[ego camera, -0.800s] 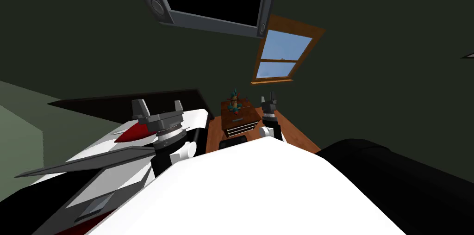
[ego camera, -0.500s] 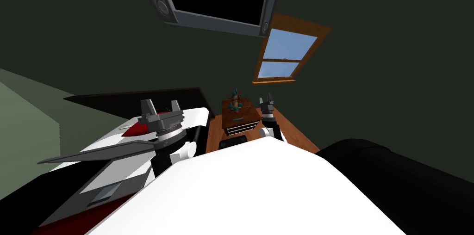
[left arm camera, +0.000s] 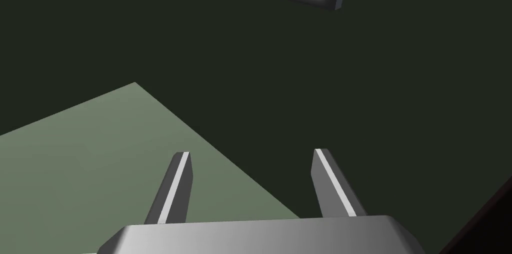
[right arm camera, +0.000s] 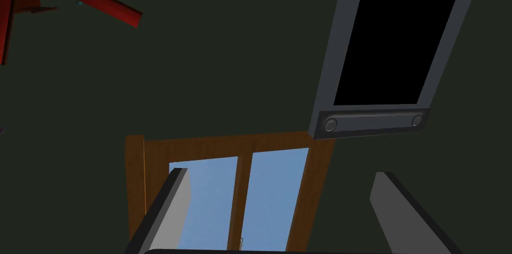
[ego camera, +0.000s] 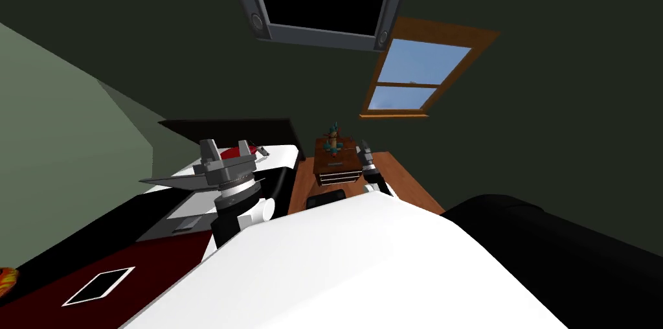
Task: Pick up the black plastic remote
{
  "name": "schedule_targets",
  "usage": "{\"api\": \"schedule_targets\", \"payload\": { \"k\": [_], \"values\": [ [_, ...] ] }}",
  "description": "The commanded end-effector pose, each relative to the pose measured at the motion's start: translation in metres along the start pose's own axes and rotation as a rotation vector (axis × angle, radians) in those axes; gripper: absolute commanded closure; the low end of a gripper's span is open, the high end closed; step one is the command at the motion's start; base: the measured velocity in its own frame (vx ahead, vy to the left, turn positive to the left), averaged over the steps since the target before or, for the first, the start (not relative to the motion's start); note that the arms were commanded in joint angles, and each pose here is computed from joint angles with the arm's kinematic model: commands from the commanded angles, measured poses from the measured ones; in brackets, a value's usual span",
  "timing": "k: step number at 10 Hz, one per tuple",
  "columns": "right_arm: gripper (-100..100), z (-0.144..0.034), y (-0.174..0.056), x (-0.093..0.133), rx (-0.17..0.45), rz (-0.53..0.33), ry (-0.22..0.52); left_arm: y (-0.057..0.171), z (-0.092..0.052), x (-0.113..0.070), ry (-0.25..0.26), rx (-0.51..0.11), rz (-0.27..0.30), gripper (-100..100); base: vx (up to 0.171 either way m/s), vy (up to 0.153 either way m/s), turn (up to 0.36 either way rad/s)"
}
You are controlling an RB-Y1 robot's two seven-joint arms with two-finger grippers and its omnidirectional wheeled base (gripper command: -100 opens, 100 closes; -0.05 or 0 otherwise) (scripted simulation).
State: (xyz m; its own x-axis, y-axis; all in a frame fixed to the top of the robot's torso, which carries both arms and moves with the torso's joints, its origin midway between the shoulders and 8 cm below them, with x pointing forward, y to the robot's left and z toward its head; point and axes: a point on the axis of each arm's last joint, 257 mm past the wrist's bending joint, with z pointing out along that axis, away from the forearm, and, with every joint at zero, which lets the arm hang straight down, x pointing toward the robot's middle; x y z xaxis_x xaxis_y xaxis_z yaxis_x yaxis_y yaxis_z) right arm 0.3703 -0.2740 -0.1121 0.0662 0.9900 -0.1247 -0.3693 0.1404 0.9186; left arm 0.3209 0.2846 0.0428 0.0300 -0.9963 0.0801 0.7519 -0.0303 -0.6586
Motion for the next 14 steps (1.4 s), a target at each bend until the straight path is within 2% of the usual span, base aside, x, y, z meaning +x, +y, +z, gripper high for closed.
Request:
{"api": "schedule_targets", "payload": {
  "k": [1, 2, 3, 4, 5, 6, 7, 8, 9, 10, 11, 12, 13, 14],
  "values": [
    [-100, -0.006, -0.019, 0.000, 0.045, -0.018, 0.019, 0.000, 0.000, 0.000, 0.000, 0.000, 0.000, 0, -0.107, -0.038, 0.079],
    [-100, -0.018, -0.044, 0.006, 0.109, -0.045, 0.051, 0.000, 0.000, 0.000, 0.000, 0.000, 0.000, 0, -0.101, -0.052, 0.172],
    [-100, -0.028, -0.062, 0.013, 0.158, -0.074, 0.086, 0.000, 0.000, 0.000, 0.000, 0.000, 0.000, 0, -0.121, -0.050, 0.375],
    [-100, -0.033, -0.072, 0.012, 0.180, -0.075, 0.086, 0.000, 0.000, 0.000, 0.000, 0.000, 0.000, 0, -0.088, -0.024, 0.132],
    [-100, -0.047, -0.092, 0.018, 0.236, -0.107, 0.123, 0.000, 0.000, 0.000, 0.000, 0.000, 0.000, 0, -0.078, -0.018, 0.191],
    [-100, -0.051, -0.100, 0.017, 0.253, -0.108, 0.123, 0.000, 0.000, 0.000, 0.000, 0.000, 0.000, 0, -0.062, -0.012, 0.139],
    [-100, -0.067, -0.120, 0.023, 0.310, -0.142, 0.162, 0.000, 0.000, 0.000, 0.000, 0.000, 0.000, 0, -0.066, 0.005, 0.310],
    [-100, -0.071, -0.127, 0.022, 0.326, -0.143, 0.163, 0.000, 0.000, 0.000, 0.000, 0.000, 0.000, 0, -0.058, -0.001, 0.116],
    [-100, -0.090, -0.148, 0.026, 0.385, -0.180, 0.205, 0.000, 0.000, 0.000, 0.000, 0.000, 0.000, 0, -0.076, 0.003, 0.253],
    [-100, -0.095, -0.155, 0.025, 0.402, -0.182, 0.205, 0.000, 0.000, 0.000, 0.000, 0.000, 0.000, 0, -0.063, -0.001, 0.116],
    [-100, -0.117, -0.175, 0.029, 0.462, -0.220, 0.250, 0.000, 0.000, 0.000, 0.000, 0.000, 0.000, 0, -0.056, 0.004, 0.278],
    [-100, -0.121, -0.180, 0.027, 0.476, -0.221, 0.251, 0.000, 0.000, 0.000, 0.000, 0.000, 0.000, 0, -0.039, -0.005, 0.155],
    [-100, -0.140, -0.194, 0.032, 0.519, -0.259, 0.298, 0.000, 0.000, 0.000, 0.000, 0.000, 0.000, 0, -0.040, 0.007, 0.297],
    [-100, -0.148, -0.203, 0.029, 0.542, -0.262, 0.299, 0.000, 0.000, 0.000, 0.000, 0.000, 0.000, 0, -0.032, 0.005, 0.138]
  ]
}}
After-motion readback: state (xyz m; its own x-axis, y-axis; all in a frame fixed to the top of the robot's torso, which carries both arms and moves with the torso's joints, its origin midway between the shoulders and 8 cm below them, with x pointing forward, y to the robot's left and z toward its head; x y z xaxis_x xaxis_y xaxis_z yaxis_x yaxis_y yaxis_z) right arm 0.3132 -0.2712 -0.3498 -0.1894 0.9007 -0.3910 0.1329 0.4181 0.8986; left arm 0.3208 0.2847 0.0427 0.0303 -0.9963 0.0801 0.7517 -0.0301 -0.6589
